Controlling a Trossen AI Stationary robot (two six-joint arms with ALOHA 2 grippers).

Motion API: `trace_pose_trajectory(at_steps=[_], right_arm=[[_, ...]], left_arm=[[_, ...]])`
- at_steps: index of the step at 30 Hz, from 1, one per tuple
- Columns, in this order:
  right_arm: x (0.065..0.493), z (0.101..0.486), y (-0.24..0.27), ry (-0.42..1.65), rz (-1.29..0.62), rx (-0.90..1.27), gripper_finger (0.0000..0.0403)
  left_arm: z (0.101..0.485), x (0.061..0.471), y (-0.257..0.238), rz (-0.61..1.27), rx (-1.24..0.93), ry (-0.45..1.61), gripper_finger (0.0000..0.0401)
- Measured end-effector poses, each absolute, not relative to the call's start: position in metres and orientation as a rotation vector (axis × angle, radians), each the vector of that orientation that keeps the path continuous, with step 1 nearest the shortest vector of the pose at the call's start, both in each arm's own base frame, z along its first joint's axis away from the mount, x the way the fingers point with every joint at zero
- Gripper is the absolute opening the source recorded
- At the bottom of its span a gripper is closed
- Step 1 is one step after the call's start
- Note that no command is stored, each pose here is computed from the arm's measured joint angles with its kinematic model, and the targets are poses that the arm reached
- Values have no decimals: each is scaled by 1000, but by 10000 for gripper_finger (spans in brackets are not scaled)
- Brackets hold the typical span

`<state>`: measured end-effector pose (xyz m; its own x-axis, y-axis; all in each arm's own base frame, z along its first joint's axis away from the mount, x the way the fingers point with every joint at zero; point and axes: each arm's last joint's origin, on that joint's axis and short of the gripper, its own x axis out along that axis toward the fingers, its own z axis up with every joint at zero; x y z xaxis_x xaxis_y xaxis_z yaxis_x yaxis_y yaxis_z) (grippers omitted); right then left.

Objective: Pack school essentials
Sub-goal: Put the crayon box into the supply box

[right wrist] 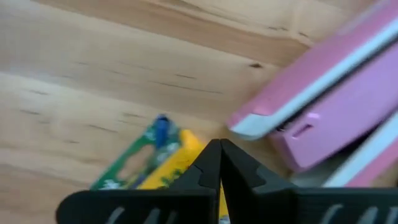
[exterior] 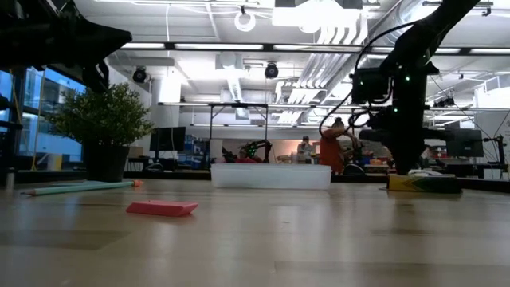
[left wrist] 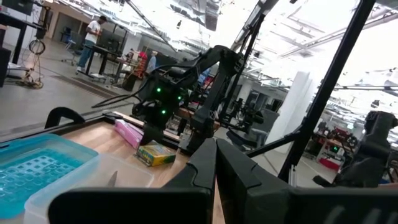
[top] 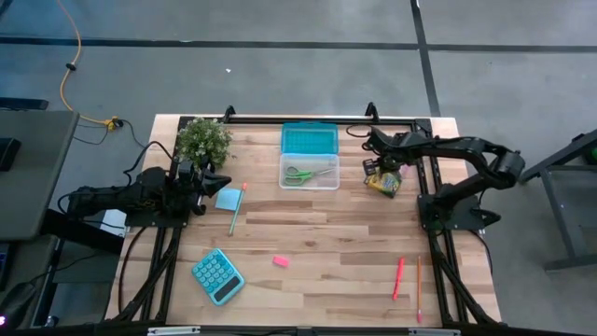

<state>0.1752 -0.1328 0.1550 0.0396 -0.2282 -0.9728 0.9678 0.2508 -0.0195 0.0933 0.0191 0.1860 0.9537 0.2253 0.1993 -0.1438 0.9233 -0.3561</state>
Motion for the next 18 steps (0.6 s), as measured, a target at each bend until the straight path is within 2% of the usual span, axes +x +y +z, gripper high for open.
trace_pose_trajectory(at_steps=[6,18], right_arm=[[190,163,-124,1137,-1010,827,0],[201,163,-103,1146,-1007,784,0]], left_arm=[[186,93,19,195,-346,-241,0],[186,93,19,195,-346,-241,0]])
